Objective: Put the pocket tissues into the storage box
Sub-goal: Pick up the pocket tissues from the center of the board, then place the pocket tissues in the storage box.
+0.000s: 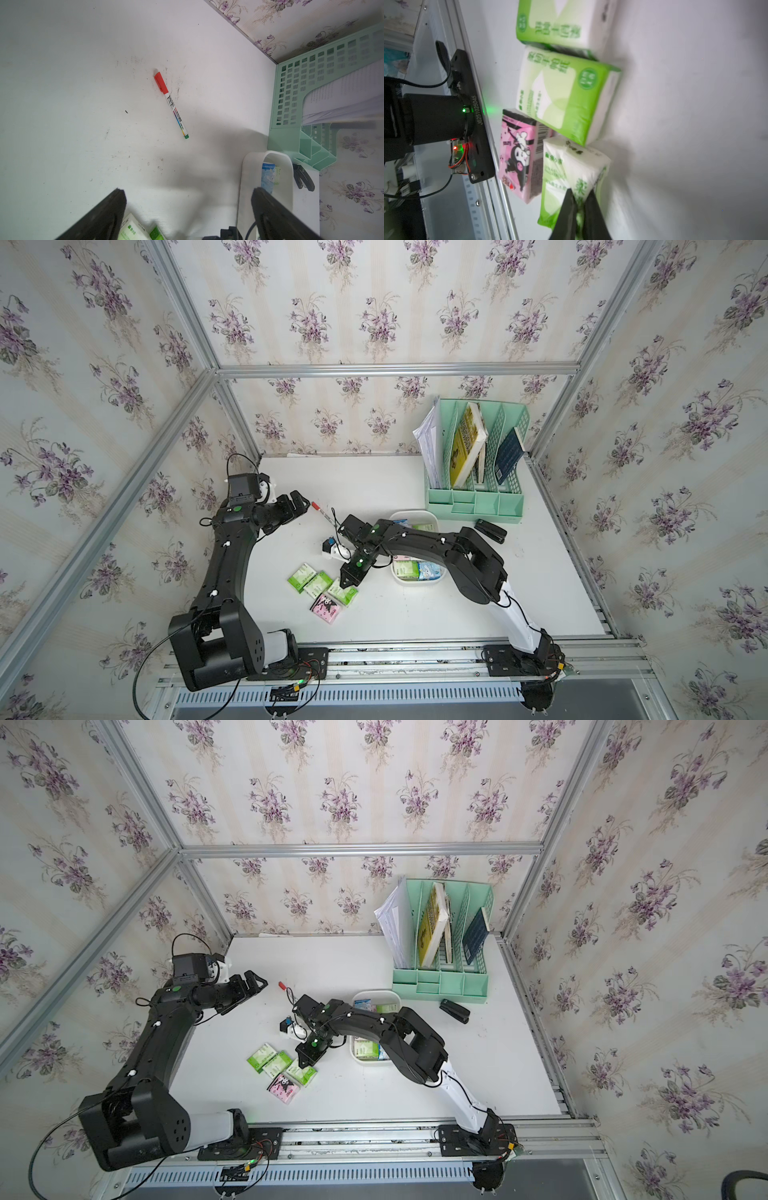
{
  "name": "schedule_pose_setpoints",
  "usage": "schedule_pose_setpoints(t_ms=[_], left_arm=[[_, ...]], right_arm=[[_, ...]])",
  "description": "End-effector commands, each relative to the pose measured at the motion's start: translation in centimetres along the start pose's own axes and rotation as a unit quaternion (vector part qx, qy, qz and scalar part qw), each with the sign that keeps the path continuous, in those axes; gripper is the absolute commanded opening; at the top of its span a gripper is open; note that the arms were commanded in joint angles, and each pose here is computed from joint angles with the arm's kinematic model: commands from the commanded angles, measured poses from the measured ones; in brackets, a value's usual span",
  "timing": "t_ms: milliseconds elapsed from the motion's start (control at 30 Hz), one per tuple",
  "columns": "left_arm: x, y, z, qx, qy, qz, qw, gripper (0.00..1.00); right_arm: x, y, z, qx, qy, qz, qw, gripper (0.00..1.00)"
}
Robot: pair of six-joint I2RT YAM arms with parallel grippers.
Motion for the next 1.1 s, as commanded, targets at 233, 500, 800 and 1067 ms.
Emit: schedule_pose_setpoints(t_ms=[233, 500, 800, 1067], left_arm=[[-0.2, -0.4, -2.2, -0.036, -0.023, 0.018, 0.999, 0.99], [-3.2, -1.1, -8.7, -0.154, -0.072, 0.064, 0.983, 0.99], [-7.8, -2.9, -15.2, -0.198, -0.129, 0.109, 0.966, 0.99], [-9.8, -4.1, -16.5, -0.188, -0.139, 0.126, 0.964, 0.99]], right_arm=[[12.5, 3.8, -3.9, -0.074, -0.005, -0.211, 0.975, 0.0], [21.3, -1.1, -9.6, -0.188, -0.08, -0.32, 0.925, 0.0], [25.1, -9.1, -15.4, -0.312, -0.162, -0.335, 0.874, 0.0], [23.6, -10.3, -16.3, -0.333, -0.164, -0.324, 0.871, 0.0]])
Point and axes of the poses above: each gripper's point midway between its finger pads, its own x axis back along the fingers, its own z axis along the line the jaws close on, y = z × x, the point moved 7 cm from there along x, back along the fingers, and after that the axes turned 5 degrees about -x, right-handed, at the moved point
